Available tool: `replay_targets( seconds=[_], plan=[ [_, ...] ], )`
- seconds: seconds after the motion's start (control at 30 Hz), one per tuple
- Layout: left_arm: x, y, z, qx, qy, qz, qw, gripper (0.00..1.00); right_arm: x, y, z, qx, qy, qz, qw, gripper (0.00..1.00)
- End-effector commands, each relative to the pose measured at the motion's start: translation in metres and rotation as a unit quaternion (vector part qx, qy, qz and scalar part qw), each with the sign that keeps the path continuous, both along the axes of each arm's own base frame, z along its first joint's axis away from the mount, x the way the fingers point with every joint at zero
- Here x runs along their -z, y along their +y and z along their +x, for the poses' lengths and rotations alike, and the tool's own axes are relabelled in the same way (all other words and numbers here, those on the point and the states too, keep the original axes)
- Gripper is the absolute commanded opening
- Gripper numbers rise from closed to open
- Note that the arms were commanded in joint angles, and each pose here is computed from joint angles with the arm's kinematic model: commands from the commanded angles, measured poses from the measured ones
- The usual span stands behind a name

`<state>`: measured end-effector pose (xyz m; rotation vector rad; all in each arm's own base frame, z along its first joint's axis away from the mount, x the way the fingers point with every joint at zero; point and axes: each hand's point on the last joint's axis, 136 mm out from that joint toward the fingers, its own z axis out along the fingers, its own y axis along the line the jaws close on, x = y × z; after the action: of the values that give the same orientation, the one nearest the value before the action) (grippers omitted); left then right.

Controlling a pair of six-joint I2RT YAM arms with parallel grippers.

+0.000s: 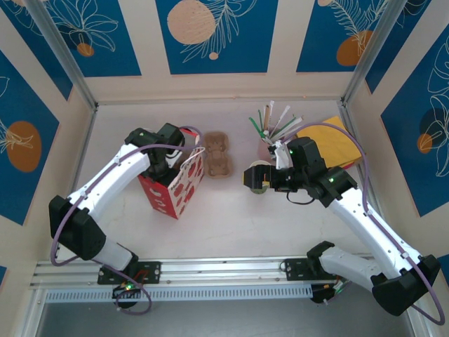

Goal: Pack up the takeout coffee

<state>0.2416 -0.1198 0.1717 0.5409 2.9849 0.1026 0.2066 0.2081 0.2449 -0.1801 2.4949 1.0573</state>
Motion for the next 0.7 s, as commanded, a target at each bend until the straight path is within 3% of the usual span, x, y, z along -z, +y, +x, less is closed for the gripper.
replay_targets(
  seconds=[0.0, 0.67],
  plan=[
    [-0.004, 0.010, -0.006, -0.013, 0.001, 0.008, 1.000, 0.60, -0.005, 0.004, -0.003, -0.008, 0.002, 0.007, 1.000, 0.99],
    [-0.006, 0.014, -0.001, -0.010, -0.012, 0.017, 1.000, 0.60, -0.027, 0.032, -0.003, -0.045, -0.050, 0.033, 0.997, 0.99]
  ],
)
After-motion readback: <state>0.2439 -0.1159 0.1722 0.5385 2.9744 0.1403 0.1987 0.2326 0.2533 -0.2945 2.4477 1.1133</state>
